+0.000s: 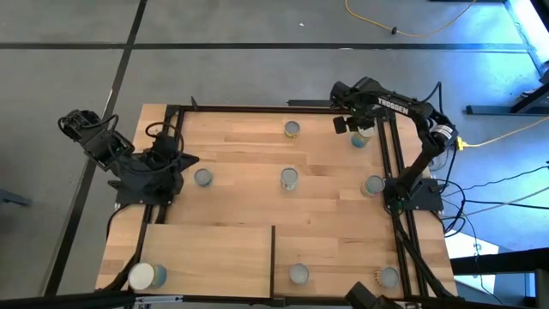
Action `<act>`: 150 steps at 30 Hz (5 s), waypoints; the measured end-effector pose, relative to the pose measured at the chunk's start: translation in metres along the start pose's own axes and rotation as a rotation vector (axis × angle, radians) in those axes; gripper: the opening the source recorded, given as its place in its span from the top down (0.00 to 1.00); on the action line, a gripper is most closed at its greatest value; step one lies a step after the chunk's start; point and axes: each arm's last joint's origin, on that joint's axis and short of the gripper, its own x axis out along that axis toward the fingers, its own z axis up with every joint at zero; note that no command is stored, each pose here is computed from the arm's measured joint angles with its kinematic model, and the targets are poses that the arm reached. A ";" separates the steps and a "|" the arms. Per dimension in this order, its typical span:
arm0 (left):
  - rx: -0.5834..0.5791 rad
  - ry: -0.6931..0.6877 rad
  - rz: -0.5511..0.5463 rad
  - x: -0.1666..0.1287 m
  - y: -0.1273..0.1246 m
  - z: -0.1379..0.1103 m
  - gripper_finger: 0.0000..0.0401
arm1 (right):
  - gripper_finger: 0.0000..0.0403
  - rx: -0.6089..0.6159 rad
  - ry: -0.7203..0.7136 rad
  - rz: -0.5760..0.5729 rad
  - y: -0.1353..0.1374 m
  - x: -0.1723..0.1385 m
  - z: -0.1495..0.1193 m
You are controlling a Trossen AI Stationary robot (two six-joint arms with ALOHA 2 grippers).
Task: Pick and place cans onto a shelf
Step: Put the canned cherries on the shelf
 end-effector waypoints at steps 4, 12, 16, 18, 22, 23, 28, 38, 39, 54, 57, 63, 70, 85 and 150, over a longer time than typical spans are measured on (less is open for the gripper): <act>-0.001 0.000 0.000 0.000 0.000 0.000 1.00 | 0.75 -0.012 0.015 -0.006 0.000 0.007 0.007; -0.003 -0.001 -0.001 0.000 0.000 0.000 1.00 | 0.75 -0.025 0.045 0.033 0.004 0.021 0.019; -0.008 -0.004 -0.004 0.000 -0.001 0.001 1.00 | 0.75 -0.046 0.063 0.020 0.004 0.025 0.022; -0.010 -0.005 -0.006 0.000 -0.001 0.001 1.00 | 0.75 -0.046 0.066 0.015 0.004 0.027 0.022; -0.010 -0.005 -0.005 0.000 -0.001 0.001 1.00 | 0.75 -0.046 0.064 0.012 0.003 0.027 0.023; -0.010 -0.005 -0.005 0.000 -0.001 0.001 1.00 | 0.76 -0.046 0.064 0.010 0.003 0.027 0.023; -0.010 -0.005 -0.005 0.000 -0.001 0.001 1.00 | 0.87 -0.046 0.047 -0.015 0.003 0.028 0.024; -0.010 -0.005 -0.005 0.000 -0.001 0.001 1.00 | 0.99 -0.116 0.018 -0.048 0.002 0.029 0.025; -0.010 -0.005 -0.005 0.000 -0.001 0.001 1.00 | 0.99 -0.125 0.018 -0.048 0.002 0.029 0.025; -0.008 0.000 -0.008 0.000 -0.001 0.000 1.00 | 1.00 -0.346 -0.061 0.051 0.030 -0.003 0.020; -0.007 0.000 -0.008 0.000 -0.001 0.000 1.00 | 1.00 -0.378 -0.092 0.066 0.038 -0.014 0.015; -0.007 0.003 -0.010 0.000 -0.001 0.000 1.00 | 1.00 -0.463 -0.115 0.065 0.051 -0.033 0.001; -0.006 0.005 -0.012 0.000 -0.001 0.000 1.00 | 1.00 -0.540 -0.162 0.079 0.065 -0.062 -0.017; 0.007 0.009 -0.009 0.000 0.000 0.000 1.00 | 1.00 -0.731 -0.417 0.224 0.092 -0.155 -0.085; 0.008 0.075 -0.058 0.000 -0.002 -0.002 1.00 | 0.97 -1.066 -0.227 0.228 0.219 -0.075 -0.098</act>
